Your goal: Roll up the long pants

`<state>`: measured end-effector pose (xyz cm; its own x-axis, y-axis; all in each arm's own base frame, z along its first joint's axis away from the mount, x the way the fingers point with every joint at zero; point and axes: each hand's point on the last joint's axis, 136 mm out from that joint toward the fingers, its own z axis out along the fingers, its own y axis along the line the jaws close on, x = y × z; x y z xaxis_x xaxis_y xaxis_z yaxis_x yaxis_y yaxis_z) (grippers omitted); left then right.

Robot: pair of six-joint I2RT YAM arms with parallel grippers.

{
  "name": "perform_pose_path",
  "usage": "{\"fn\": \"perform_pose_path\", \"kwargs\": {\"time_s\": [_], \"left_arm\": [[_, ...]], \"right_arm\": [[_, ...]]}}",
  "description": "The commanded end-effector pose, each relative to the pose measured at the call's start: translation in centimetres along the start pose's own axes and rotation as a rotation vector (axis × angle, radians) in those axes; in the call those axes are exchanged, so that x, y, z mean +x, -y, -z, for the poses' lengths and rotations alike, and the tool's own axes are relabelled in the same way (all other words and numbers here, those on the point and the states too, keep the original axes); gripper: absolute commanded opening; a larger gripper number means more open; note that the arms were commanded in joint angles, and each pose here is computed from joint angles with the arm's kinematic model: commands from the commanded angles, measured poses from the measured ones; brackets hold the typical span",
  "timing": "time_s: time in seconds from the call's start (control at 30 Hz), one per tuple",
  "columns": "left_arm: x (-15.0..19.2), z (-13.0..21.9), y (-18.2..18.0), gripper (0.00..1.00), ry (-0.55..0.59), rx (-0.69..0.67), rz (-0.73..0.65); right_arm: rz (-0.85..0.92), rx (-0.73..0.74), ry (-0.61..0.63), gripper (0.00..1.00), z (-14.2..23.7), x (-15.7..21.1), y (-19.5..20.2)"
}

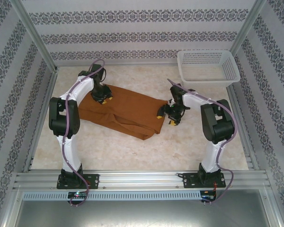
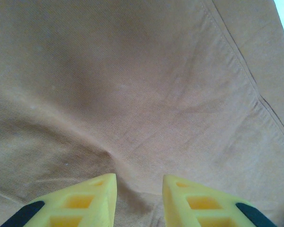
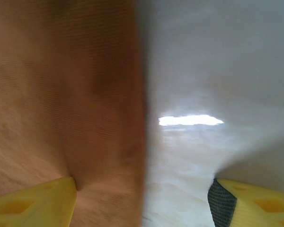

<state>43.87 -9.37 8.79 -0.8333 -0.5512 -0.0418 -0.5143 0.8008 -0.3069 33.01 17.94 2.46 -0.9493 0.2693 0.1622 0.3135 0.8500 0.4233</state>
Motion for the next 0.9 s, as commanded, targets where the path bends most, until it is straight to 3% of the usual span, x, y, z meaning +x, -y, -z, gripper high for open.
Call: {"fn": "perform_pose_path", "kwargs": {"time_s": [0.0,0.57,0.67,0.77,0.83,0.87], "left_arm": [[-0.1,-0.7,0.6,0.34,-0.006,-0.008,-0.01],[-0.3,-1.7,0.8,0.34,-0.019,-0.001,-0.013],[-0.3,-1.7,0.8,0.34,-0.017,0.0,-0.017],[-0.5,-1.6,0.8,0.34,-0.013,-0.002,-0.02],[-0.5,-1.6,0.8,0.34,-0.012,-0.005,-0.023],[-0.5,-1.6,0.8,0.34,-0.012,-0.007,-0.025]], "right_arm": [[0.202,-0.251,-0.115,0.75,-5.7,3.0,-9.0],[0.191,-0.299,-0.118,0.72,-7.8,4.7,-13.4],[0.173,-0.341,-0.109,0.54,-7.9,4.9,-14.6],[0.175,-0.358,-0.11,0.45,-8.2,5.0,-15.7],[0.177,-0.362,-0.112,0.11,-8.2,4.9,-16.1],[0.173,-0.357,-0.113,0.0,-8.1,4.9,-16.0]]}}
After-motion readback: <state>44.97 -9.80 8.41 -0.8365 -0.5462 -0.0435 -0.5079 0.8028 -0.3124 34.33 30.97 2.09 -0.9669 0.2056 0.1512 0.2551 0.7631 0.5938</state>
